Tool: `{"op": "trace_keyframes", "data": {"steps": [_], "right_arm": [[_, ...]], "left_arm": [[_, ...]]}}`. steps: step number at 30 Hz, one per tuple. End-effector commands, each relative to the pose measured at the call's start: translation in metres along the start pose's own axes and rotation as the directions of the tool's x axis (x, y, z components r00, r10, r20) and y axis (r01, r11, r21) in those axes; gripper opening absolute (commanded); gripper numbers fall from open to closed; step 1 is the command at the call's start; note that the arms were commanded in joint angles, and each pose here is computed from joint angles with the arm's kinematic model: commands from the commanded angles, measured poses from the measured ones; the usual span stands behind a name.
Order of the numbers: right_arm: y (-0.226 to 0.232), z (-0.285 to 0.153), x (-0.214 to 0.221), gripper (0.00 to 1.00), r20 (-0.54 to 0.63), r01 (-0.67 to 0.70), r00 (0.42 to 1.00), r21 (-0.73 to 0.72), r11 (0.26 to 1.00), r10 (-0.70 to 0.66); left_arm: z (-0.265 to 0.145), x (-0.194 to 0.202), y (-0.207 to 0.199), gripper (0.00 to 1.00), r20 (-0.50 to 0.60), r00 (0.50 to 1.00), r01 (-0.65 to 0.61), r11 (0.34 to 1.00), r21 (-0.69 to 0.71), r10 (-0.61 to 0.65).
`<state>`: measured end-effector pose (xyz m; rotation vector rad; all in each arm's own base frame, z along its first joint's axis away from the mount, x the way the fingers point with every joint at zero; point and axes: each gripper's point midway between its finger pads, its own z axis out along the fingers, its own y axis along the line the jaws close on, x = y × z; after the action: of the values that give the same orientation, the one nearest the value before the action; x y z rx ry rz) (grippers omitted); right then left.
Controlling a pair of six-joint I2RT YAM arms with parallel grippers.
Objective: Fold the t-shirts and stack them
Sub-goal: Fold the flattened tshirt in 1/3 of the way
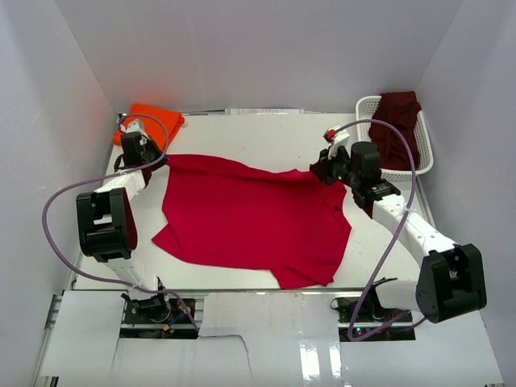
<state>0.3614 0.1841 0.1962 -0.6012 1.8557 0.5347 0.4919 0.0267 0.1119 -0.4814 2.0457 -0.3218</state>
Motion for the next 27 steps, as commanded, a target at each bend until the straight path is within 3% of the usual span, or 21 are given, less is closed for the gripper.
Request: {"op": "trace_keyframes", "data": {"steps": [1,27], "right_arm": [[0.005,-0.008,-0.015,0.08,0.054,0.022,0.998,0.005,1.0,-0.022],[0.029,-0.023,0.021,0.08,0.002,0.007,1.0,-0.021,1.0,-0.007]], "left_arm": [[-0.022,-0.023,-0.009,0.0,0.06,0.998,0.003,1.0,0.025,-0.005],[-0.035,0.003,0.006,0.0,-0.011,0.996,0.089,0.996,0.0,-0.089]]}}
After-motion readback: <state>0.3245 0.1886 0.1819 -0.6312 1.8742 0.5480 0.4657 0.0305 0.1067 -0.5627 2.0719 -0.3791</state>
